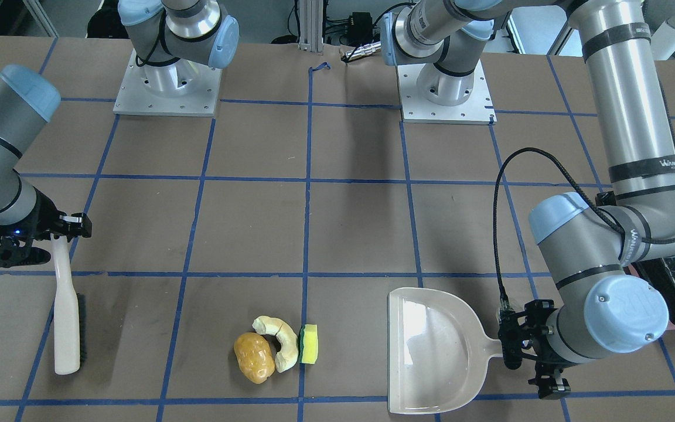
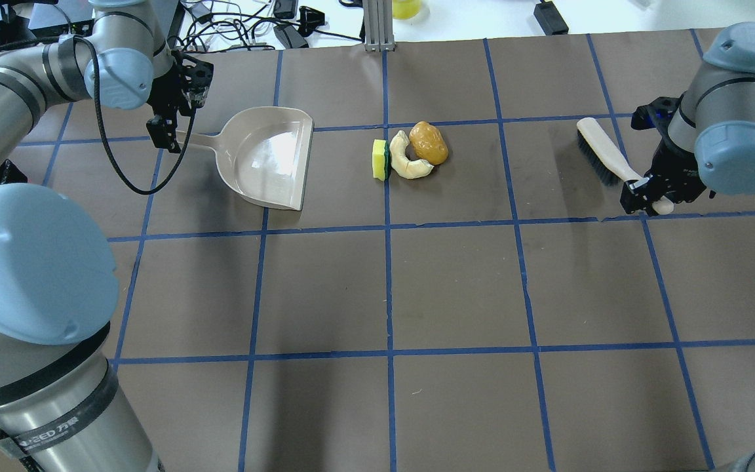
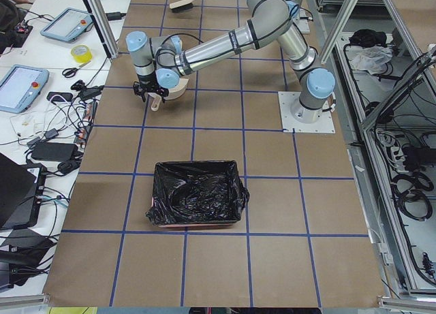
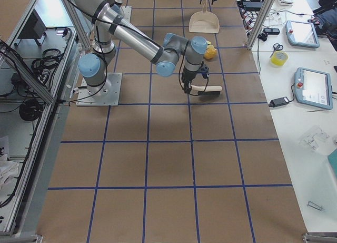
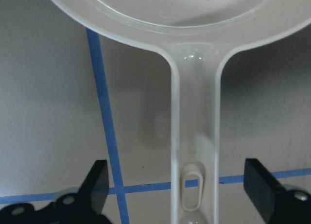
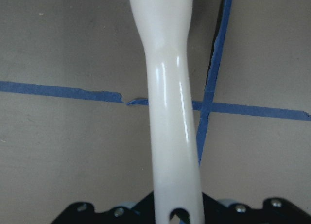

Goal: Sweep and dump trash into bin
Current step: 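Grasp the dustpan handle with the left gripper while the right grasps the brush handle, then carry the brush with the right gripper behind the sponge, peel and potato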

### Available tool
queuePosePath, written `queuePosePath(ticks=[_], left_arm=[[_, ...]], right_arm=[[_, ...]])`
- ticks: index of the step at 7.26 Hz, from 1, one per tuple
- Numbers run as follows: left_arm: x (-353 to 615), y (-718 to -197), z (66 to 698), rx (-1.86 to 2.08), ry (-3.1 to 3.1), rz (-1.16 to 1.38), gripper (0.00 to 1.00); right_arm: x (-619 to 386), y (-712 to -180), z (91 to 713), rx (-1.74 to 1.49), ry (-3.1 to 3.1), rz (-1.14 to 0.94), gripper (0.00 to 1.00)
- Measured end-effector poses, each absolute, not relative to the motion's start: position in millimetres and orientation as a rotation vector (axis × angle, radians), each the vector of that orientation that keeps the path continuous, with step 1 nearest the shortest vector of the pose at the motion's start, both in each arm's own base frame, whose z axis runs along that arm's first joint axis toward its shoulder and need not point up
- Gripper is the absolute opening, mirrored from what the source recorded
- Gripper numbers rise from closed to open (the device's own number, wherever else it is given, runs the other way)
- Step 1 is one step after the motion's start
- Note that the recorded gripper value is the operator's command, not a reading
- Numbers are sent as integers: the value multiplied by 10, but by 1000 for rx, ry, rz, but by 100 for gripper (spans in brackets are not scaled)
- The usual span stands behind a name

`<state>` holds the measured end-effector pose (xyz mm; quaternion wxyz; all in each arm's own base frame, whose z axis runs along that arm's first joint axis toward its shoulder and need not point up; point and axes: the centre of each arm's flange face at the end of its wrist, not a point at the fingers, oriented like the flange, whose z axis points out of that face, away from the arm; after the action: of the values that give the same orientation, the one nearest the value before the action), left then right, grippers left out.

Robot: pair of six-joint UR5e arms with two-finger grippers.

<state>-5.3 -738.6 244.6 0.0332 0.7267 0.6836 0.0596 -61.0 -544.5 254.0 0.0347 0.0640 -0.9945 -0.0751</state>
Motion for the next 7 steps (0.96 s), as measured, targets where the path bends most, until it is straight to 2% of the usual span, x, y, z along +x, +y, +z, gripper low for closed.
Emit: queuePosePath(ticks=[1, 2, 3, 4, 5, 6, 7], left_arm=[[-52, -7372, 2428, 2234, 2111, 183, 95], [-42, -7357, 2417, 2229, 2121, 184, 73], [-13, -7348, 2419, 2226, 2125, 185, 62], [21, -7343, 2429, 2225, 2125, 186, 58], [33, -7338, 2445, 2224, 2124, 185, 44], [34, -7333, 2457, 2224, 2122, 185, 20], [38, -7331, 2469, 2224, 2121, 184, 3]], right_arm=[[-614, -5436, 2496, 201, -3053, -247, 46], [-625, -5428, 2459, 206, -3043, -264, 54], [-638, -5426, 2411, 210, -3035, -284, 60], [-644, -5428, 2360, 213, -3032, -301, 59], [-653, -5430, 2310, 214, -3032, -316, 59], [-659, -5428, 2267, 215, -3034, -328, 57], [-663, -5424, 2235, 215, -3036, -337, 40]])
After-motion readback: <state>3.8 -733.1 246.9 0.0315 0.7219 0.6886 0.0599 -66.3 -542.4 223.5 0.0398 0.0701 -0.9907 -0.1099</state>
